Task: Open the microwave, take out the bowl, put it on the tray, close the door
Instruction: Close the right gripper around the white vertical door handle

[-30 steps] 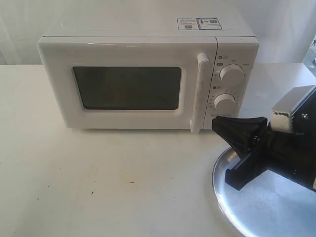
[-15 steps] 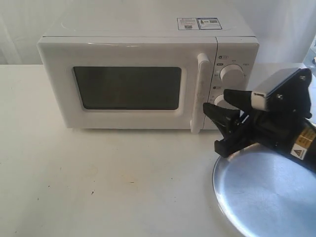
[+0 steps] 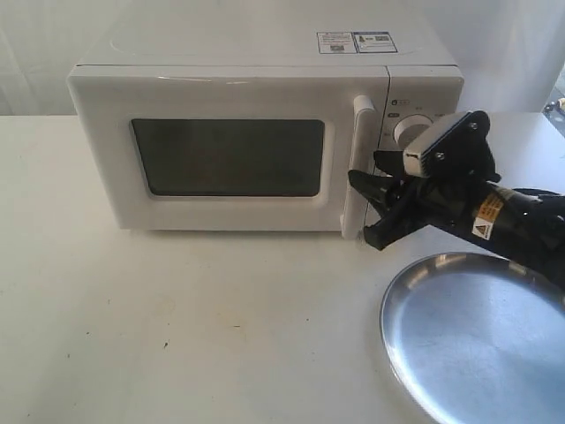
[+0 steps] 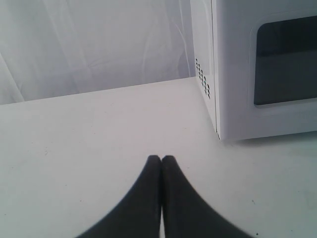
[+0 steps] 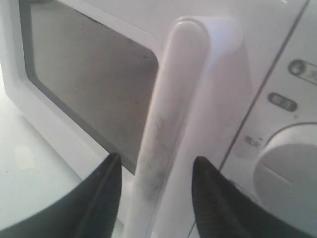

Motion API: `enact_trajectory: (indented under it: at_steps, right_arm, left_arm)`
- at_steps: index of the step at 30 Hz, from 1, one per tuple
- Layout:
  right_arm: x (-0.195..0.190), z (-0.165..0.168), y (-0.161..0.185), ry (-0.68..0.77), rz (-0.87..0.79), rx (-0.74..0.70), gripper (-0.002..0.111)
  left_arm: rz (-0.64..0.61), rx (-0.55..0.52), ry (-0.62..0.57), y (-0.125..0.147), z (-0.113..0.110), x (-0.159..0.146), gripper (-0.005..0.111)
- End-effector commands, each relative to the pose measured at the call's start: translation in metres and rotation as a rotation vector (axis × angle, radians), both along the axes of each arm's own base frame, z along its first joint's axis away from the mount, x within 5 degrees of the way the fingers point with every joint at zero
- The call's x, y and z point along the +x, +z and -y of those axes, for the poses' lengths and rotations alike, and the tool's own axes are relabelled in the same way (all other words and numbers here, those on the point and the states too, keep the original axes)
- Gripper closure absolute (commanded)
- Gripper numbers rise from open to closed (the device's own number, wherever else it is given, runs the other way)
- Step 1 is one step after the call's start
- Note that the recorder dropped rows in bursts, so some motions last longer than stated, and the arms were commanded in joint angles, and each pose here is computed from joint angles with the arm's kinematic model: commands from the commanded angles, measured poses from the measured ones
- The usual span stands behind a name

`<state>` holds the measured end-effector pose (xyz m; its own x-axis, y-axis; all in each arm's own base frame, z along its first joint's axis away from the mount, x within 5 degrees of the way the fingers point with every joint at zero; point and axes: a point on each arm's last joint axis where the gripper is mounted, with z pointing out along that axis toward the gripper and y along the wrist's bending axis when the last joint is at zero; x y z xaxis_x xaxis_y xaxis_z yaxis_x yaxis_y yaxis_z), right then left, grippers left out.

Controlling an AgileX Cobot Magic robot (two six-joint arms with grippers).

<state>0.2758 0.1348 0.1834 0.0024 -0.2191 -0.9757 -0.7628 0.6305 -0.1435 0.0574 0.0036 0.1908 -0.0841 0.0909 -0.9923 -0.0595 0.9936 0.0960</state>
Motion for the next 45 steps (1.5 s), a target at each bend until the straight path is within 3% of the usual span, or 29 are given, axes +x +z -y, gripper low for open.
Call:
enact_trajectory:
  at_steps: [1, 11, 28, 33, 41, 43, 45]
  right_arm:
    - [0.002, 0.023, 0.004, 0.058, -0.034, 0.085, 0.066]
    - [0.002, 0.019, 0.003, 0.265, -0.083, 0.072, 0.066]
    - [0.015, 0.022, 0.003, 0.165, -0.076, 0.122, 0.066]
    - [0.014, 0.006, 0.005, 0.195, -0.064, 0.108, 0.066]
    - [0.023, -0.004, 0.008, 0.125, -0.059, 0.072, 0.066]
    - [0.023, -0.004, 0.005, 0.12, -0.071, 0.063, 0.071]
    - [0.025, -0.004, -0.003, 0.118, -0.094, 0.058, 0.09]
  left_arm:
    - [0.009, -0.007, -0.001, 0.001, 0.0, 0.0, 0.107]
    - [0.009, -0.007, -0.001, 0.001, 0.0, 0.0, 0.107]
    - [0.009, -0.007, -0.001, 0.001, 0.0, 0.0, 0.107]
    - [0.009, -0.007, -0.001, 0.001, 0.0, 0.0, 0.107]
    - [0.009, -0.007, -0.001, 0.001, 0.0, 0.0, 0.107]
    - [0.009, -0.007, -0.001, 0.001, 0.0, 0.0, 0.107]
    - [0.009, -0.007, -0.001, 0.001, 0.0, 0.0, 0.107]
